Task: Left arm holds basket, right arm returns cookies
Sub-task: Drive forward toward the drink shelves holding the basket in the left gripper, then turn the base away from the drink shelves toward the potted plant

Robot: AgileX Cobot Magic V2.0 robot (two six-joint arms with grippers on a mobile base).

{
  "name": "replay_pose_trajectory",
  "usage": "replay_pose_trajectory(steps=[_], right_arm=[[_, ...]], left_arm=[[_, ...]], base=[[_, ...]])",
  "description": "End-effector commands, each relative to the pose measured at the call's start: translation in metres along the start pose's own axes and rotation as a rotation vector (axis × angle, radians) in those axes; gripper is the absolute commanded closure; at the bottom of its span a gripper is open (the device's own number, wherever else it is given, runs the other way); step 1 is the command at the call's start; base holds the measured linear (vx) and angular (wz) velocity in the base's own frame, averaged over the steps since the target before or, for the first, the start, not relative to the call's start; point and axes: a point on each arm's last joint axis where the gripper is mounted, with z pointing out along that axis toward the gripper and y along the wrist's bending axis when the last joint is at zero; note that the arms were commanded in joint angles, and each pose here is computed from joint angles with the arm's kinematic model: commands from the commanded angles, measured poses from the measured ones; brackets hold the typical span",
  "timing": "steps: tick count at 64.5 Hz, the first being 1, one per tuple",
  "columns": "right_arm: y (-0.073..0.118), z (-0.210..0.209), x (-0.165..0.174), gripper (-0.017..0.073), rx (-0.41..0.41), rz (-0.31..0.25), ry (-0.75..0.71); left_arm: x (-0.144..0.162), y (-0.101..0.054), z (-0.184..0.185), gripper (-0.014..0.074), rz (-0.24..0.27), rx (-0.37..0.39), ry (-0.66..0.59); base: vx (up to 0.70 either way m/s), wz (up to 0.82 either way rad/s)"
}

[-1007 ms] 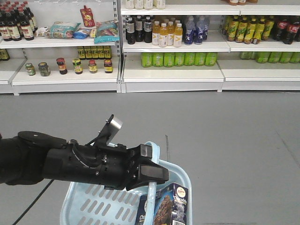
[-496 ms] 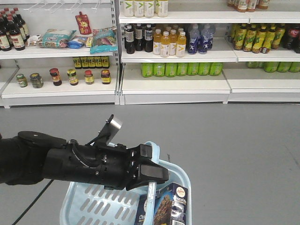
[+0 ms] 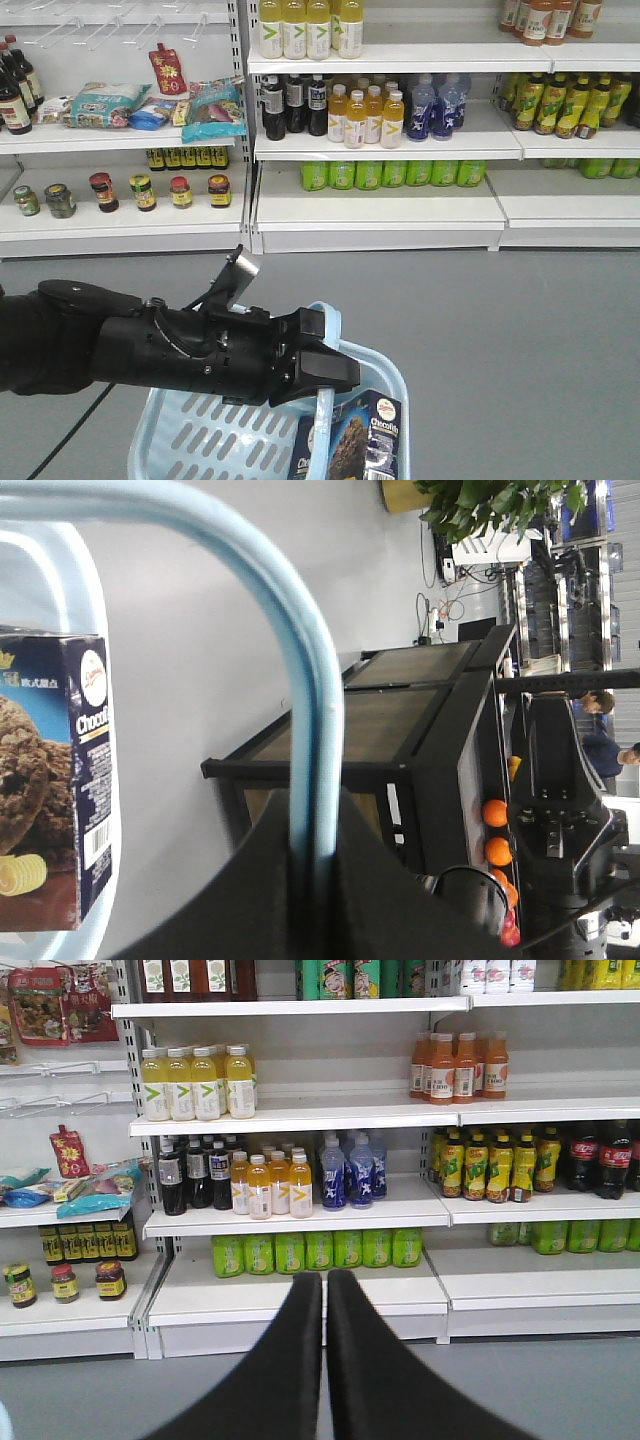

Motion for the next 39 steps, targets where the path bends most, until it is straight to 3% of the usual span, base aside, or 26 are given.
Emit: replay_pose_trajectory(steps=[1, 39], right_arm=[[-0.0009, -0.0007, -0.0066, 0.0567, 0.013, -0.010, -0.083], [-0.0009, -0.0007, -0.0068, 0.0567, 0.013, -0.010, -0.084]], left_arm=[[-0.0031, -0.0305, -0.0094, 0.0601, -0.009, 0.142, -0.034], [-0.0031, -0.0305, -0.0094, 0.0601, -0.009, 0.142, -0.034]], base=[[0.35, 0.04], [0.34, 0.02]])
